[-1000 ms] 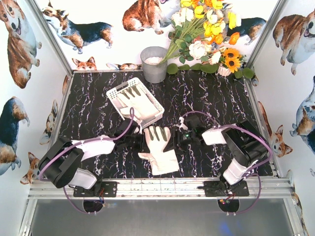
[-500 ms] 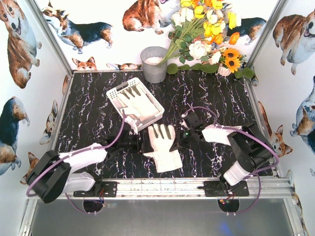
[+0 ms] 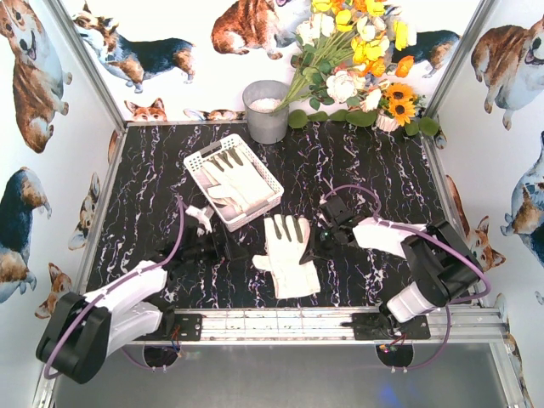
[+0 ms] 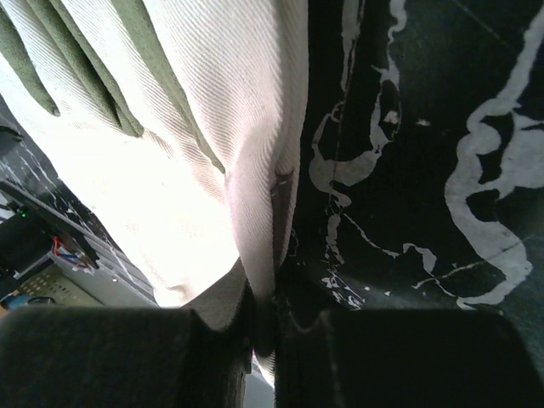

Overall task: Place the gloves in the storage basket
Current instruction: Pick up the glove from the center of the board.

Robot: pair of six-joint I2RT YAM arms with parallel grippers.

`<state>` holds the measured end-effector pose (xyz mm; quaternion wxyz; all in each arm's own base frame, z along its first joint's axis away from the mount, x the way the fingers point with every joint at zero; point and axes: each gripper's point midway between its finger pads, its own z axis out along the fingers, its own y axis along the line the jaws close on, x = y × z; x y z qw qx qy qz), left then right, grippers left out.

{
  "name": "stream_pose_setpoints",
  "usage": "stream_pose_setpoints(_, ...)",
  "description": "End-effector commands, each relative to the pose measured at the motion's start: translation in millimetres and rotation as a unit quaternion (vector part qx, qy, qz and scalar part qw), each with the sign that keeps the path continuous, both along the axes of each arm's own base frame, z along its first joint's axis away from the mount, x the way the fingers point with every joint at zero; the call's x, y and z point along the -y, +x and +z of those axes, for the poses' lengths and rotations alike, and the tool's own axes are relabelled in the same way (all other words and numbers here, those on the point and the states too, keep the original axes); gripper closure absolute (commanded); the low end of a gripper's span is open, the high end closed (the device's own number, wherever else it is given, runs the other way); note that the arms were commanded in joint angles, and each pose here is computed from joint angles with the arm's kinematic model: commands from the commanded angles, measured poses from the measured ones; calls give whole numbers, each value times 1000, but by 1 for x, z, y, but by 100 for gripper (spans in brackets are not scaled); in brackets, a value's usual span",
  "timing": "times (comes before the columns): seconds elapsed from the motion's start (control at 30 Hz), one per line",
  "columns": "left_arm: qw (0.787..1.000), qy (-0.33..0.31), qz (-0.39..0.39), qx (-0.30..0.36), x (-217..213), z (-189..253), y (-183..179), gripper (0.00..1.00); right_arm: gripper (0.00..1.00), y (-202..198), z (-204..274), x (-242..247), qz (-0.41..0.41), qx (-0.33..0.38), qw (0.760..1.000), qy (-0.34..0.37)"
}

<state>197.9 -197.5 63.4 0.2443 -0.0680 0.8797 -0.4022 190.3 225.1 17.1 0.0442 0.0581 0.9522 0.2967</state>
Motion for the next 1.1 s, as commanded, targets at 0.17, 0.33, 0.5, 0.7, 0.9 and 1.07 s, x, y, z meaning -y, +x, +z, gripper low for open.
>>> stream_pose_setpoints(0.17,997,-6,-19,-75,-8,-40,-28,28,100,2,0,13,-21,14,999,-29)
stream_pose_setpoints(0.33,995,-27,-12,-95,-4,-50,-33,28,100,4,1,7,-29,17,999,-12)
stream_pose_setpoints(0.5,995,-32,-16,-89,0,-52,-31,28,100,5,6,4,-26,22,999,-5)
stream_pose_setpoints(0.7,996,-44,-11,-82,6,-58,-27,29,100,3,7,-3,-19,22,1000,6)
stream_pose_setpoints(0.9,995,-53,-29,-75,20,-59,-28,30,100,5,11,-11,-9,29,999,15)
stream_pose_setpoints(1.07,995,-50,-29,-77,21,-63,-27,32,100,11,12,-20,-3,38,999,24)
